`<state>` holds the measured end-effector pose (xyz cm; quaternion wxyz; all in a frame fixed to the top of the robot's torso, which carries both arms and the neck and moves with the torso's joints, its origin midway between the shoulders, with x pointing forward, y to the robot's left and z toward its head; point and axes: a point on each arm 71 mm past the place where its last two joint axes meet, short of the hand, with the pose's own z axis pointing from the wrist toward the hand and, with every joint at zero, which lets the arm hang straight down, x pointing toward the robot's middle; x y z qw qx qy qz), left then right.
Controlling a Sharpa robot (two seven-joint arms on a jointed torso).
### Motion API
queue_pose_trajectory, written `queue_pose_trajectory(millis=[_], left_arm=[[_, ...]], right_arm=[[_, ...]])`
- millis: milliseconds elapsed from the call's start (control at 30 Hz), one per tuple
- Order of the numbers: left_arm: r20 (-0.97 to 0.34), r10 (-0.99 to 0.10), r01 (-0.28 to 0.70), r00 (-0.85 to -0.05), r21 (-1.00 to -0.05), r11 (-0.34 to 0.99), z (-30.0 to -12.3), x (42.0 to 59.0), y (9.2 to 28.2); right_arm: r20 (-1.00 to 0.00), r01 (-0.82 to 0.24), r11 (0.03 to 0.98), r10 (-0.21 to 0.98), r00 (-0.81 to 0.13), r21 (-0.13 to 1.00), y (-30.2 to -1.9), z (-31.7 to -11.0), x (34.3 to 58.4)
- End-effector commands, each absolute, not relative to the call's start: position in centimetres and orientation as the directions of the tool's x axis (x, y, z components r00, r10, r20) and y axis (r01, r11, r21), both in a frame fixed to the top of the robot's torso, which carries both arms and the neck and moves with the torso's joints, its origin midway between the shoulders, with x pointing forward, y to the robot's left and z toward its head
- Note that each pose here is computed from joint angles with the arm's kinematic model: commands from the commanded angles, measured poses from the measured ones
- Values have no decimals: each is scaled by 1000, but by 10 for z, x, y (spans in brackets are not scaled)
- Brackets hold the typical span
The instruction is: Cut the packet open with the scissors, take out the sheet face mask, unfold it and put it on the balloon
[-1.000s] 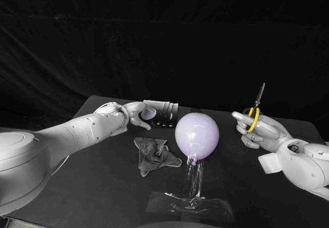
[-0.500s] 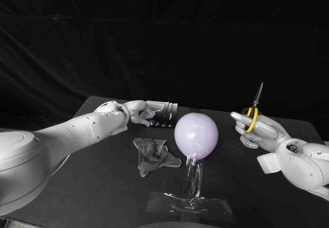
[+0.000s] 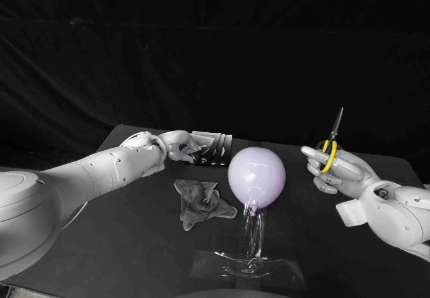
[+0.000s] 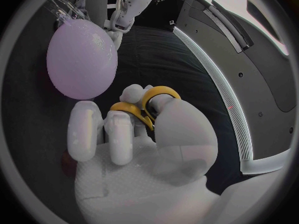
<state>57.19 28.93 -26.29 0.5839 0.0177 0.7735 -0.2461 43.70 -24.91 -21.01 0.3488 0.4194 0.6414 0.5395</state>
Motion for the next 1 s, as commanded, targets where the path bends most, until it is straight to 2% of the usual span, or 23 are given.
queue_pose_trajectory(millis=[33, 300, 500, 733, 1000], left_arm=[[-877, -248, 285, -411, -382, 879, -279, 562, 293], [-835, -340, 264, -432, -478, 838, -273, 554, 298], [-801, -434, 229, -413, -552, 802, -267, 553, 305], [-779, -530, 233, -336, -613, 755, -255, 555, 309], [-719, -658, 262, -223, -694, 670, -223, 558, 315]], right_arm=[[3, 149, 67, 904, -427, 987, -247, -209, 437], [-2, 147, 71, 906, -422, 987, -249, -210, 438], [-7, 145, 75, 908, -419, 987, -251, -210, 440], [-20, 138, 83, 913, -407, 987, -254, -211, 443], [-46, 117, 95, 929, -368, 989, -261, -212, 450]])
